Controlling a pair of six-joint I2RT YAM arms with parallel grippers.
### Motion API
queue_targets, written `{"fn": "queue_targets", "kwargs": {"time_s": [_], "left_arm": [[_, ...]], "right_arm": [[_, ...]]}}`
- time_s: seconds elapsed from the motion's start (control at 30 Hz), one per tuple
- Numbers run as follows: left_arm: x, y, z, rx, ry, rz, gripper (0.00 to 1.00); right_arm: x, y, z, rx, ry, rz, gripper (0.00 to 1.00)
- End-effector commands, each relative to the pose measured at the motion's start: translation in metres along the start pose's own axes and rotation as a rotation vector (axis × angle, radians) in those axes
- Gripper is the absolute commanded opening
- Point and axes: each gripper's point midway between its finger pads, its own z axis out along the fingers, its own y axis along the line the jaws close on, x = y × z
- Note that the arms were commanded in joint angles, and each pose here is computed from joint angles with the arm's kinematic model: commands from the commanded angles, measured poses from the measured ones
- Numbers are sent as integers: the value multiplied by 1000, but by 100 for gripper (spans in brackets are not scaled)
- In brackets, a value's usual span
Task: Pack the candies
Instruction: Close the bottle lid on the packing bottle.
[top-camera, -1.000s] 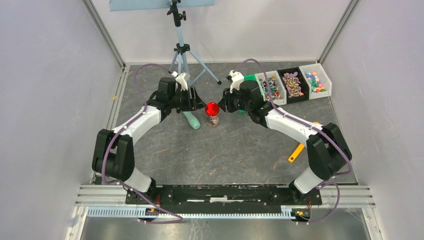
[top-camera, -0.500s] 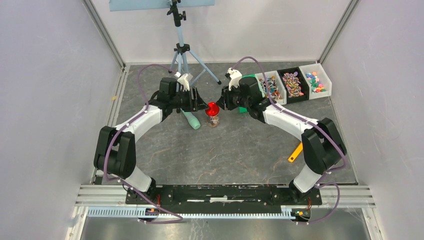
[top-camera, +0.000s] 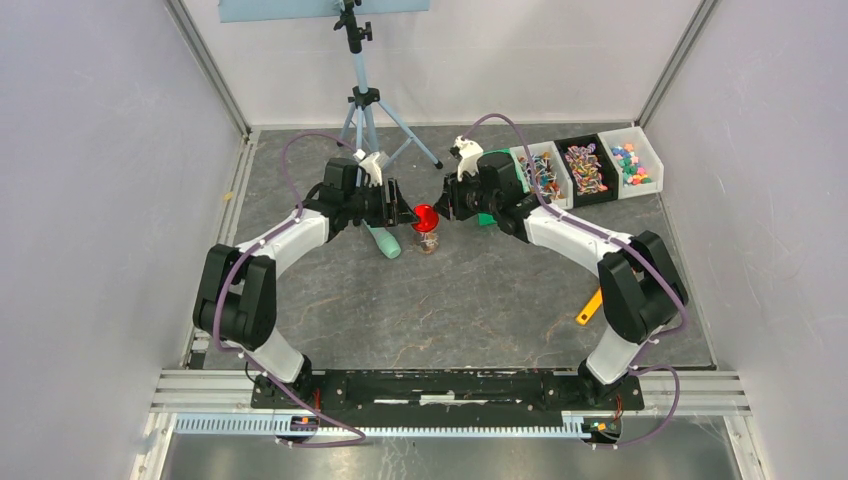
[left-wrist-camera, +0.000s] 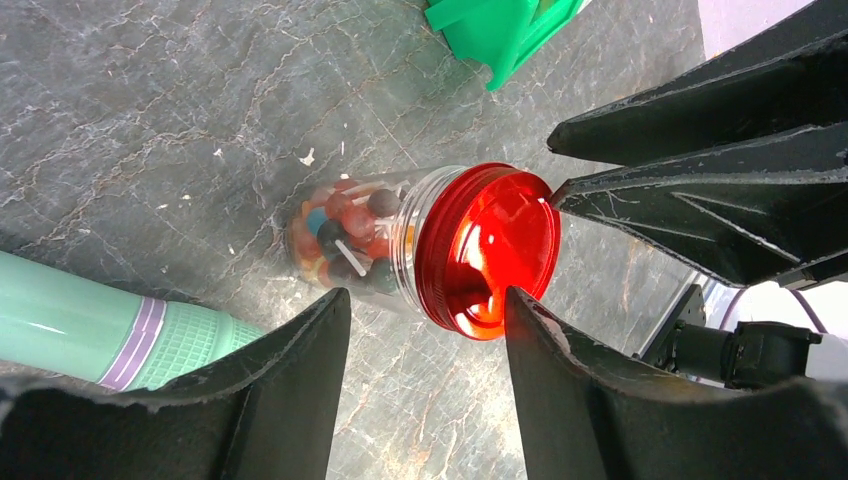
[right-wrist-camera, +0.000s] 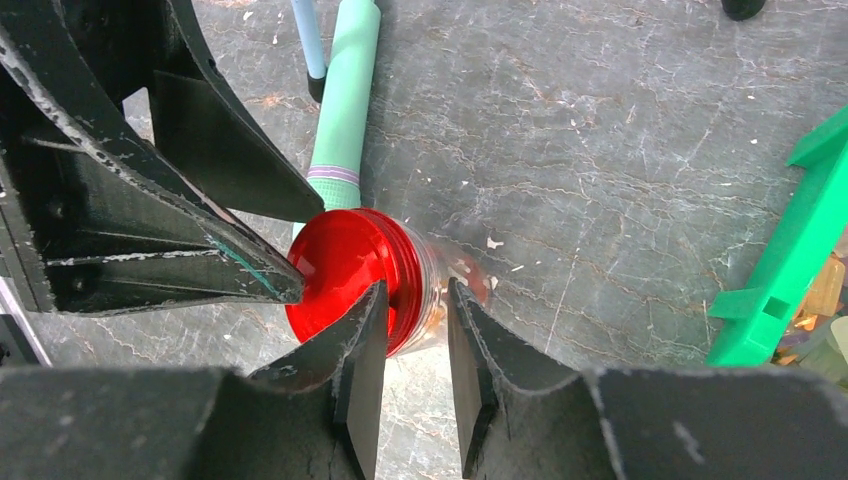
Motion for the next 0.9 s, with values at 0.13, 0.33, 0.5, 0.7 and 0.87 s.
{"fn": "queue_targets", "kwargs": {"time_s": [0.13, 0.33, 0.5, 0.7, 0.87], "left_arm": [[-13, -12, 1, 31, -19, 4, 66], [-13, -12, 1, 35, -16, -1, 67], [-11, -9, 2, 22, -5, -4, 62], [-6, -8, 2, 14, 11, 1, 59], [-1, -4, 3, -14, 30, 6, 59]], "right_arm": [[-19, 0, 6, -27, -49, 0, 33], [-17, -4, 8, -23, -43, 13, 33], [-25, -3, 5, -26, -59, 14, 33], [-23, 5, 1, -77, -55, 0, 34], [-11, 6, 3, -92, -38, 16, 34]]}}
